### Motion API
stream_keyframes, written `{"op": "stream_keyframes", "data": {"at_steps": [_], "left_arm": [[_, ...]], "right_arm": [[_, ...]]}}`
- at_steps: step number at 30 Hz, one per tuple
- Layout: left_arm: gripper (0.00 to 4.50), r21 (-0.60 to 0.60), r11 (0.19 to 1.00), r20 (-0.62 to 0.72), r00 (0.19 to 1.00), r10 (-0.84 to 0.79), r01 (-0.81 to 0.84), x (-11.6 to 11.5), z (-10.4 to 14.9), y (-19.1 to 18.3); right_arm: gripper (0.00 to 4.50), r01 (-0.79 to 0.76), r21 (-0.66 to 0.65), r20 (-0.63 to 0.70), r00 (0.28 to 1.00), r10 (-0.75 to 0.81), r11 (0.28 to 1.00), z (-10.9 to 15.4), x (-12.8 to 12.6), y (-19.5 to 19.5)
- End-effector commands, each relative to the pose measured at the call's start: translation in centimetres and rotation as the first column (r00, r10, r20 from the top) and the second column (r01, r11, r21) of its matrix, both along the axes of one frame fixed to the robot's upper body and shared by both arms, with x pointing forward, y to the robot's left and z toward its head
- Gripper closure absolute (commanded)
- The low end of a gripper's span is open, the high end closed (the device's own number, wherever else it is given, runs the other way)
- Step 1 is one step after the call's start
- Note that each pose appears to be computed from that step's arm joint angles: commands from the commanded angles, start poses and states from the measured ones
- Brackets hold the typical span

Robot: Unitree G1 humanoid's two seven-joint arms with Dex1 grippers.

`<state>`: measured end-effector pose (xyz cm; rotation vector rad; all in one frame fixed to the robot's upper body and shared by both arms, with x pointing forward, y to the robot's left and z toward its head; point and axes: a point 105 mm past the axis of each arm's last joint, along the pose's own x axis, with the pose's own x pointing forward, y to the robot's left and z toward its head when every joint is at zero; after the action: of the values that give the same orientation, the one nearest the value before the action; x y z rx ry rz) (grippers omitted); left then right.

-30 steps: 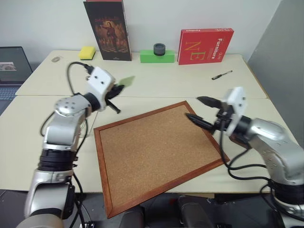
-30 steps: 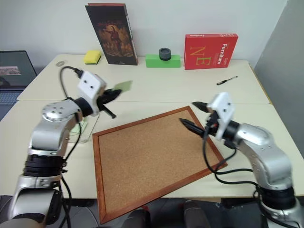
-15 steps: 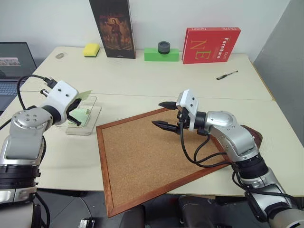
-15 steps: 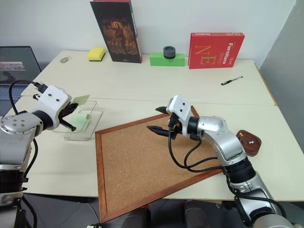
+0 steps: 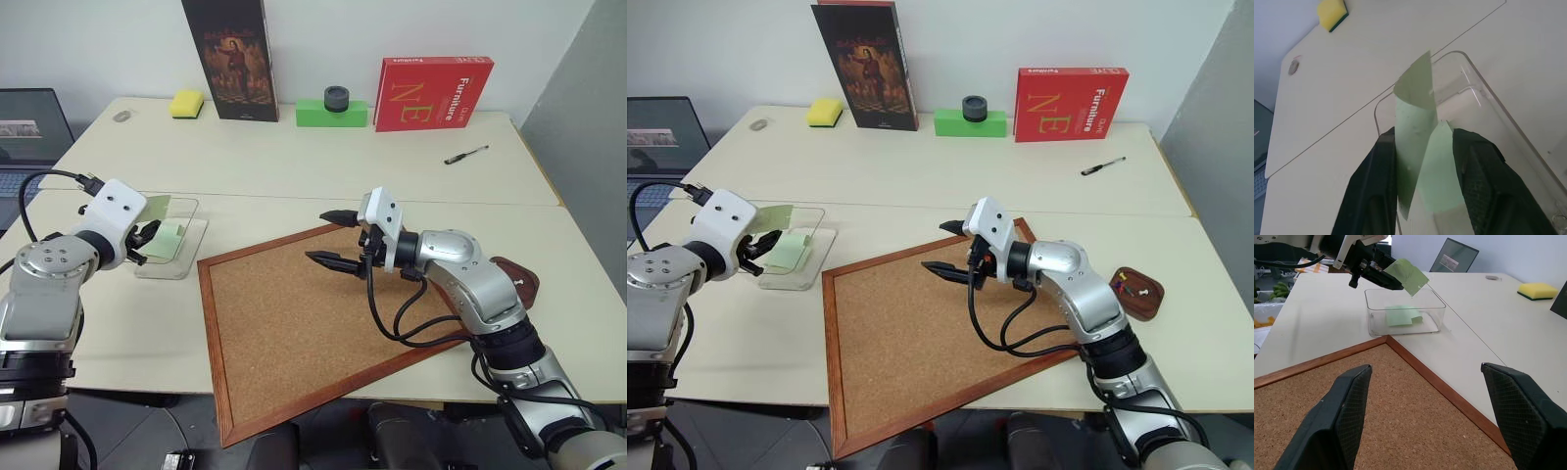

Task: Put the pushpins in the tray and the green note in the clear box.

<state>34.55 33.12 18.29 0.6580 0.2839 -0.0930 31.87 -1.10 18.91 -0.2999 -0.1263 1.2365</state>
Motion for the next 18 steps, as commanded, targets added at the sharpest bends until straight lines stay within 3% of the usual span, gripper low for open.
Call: {"op": "stream_keyframes", "data": {"at_steps": [1, 5, 10, 18], "left_arm": [[1.8, -0.018, 1.0, 0.039, 0.999, 0.009, -0.008, -0.3, 1.4, 0.3], [1.02, -0.051, 0.999, 0.013, 1.0, 0.016, -0.016, -0.6, 0.7, 0.4], [0.01, 0.016, 0.999, -0.077, 0.996, -0.038, 0.039, -0.9, -1.0, -0.3], [0.01, 0.01, 0.999, -0.102, 0.994, -0.03, 0.031, -0.6, -1.6, -0.4]], "right_arm": [[0.71, -0.019, 0.007, 0.027, 0.999, 0.019, 1.0, 0.6, -0.4, 0.3], [0.71, -0.018, 0.006, 0.026, 1.0, 0.017, 1.0, 0.6, -0.3, 0.2], [0.71, -0.018, 0.011, 0.028, 0.999, 0.018, 1.0, 0.8, -0.4, 0.3], [0.71, -0.004, 0.026, 0.028, 1.0, 0.003, 1.0, 1.0, -0.3, 0.3]]}}
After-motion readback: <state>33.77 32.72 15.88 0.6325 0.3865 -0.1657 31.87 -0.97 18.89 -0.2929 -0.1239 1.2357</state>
